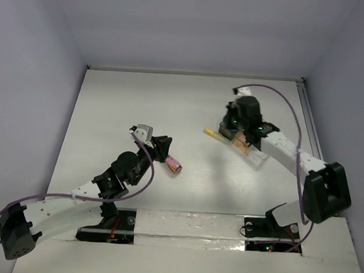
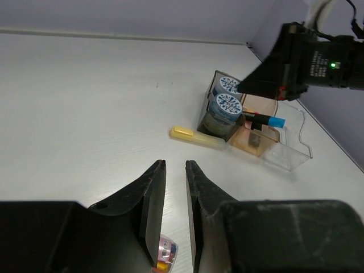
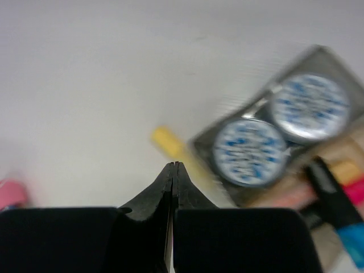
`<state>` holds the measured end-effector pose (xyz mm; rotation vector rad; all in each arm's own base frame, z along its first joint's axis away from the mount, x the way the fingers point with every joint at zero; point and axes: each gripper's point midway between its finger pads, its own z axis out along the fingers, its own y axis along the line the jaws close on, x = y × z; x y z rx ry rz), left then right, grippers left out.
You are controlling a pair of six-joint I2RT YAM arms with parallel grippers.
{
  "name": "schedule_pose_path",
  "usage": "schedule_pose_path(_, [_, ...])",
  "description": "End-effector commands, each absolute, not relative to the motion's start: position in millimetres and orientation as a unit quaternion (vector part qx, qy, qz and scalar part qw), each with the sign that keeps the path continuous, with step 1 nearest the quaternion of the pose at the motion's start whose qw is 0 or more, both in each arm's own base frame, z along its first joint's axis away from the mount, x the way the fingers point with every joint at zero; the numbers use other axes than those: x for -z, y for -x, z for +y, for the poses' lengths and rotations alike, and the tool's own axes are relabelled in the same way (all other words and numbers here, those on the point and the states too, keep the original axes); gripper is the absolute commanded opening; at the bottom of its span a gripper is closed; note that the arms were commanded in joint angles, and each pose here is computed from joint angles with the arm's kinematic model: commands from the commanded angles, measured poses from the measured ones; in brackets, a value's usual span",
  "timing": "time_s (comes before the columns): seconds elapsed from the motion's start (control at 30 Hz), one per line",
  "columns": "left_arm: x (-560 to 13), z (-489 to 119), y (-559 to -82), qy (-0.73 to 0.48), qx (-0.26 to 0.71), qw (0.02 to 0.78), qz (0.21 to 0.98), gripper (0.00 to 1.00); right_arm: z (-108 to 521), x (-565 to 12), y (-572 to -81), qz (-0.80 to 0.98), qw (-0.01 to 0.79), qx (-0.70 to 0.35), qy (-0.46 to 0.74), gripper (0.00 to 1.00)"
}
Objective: Sort the stationery into containers
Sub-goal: Place the pen in the storage box, then pick up the pen from the center of the board.
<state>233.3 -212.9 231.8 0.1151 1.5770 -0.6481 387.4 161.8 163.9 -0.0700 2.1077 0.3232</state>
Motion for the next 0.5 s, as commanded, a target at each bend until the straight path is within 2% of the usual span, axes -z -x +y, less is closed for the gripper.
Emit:
schedule_pose_path(0.0, [-244.3, -211.7, -235.9, -0.039, 0.292, 0.666, 0.685, 0.18, 238.5, -151.8, -373.8, 0.867, 0.429, -0.148, 0.205, 0.01])
schedule_pose_path(0.07, [-242.1, -209.8, -235.9, -0.037, 0.291, 0.669, 0.683, 0.18, 249.4, -132.6, -371.2, 0.875, 0.398, -0.134, 0.24, 0.03])
schedule_pose_path(0.13, [-239.9, -208.0, -236.7, -0.035, 0.284, 0.668, 0.687, 0.18, 251.9, -111.6, -374.9, 0.889, 0.365, -0.122, 0.25, 0.12])
schedule_pose_path(0.17, [-243.8, -208.1, -236.7, -0.034, 0.285, 0.669, 0.686, 0.18, 250.5, -105.2, -377.3, 0.887, 0.358, -0.109, 0.272, 0.18])
schedule_pose_path(0.2, [-244.0, -208.2, -236.2, -0.035, 0.287, 0.668, 0.686, 0.18, 248.3, -97.9, -375.0, 0.891, 0.342, -0.102, 0.28, 0.3])
schedule_pose_path(0.3, [-242.5, -208.9, -235.0, -0.036, 0.292, 0.67, 0.681, 0.19, 245.3, -88.3, -381.7, 0.896, 0.324, -0.077, 0.293, 0.48])
schedule_pose_path(0.47, [-240.5, -213.9, -235.2, -0.045, 0.292, 0.661, 0.69, 0.18, 237.9, -88.7, -393.7, 0.895, 0.329, -0.041, 0.299, 0.51])
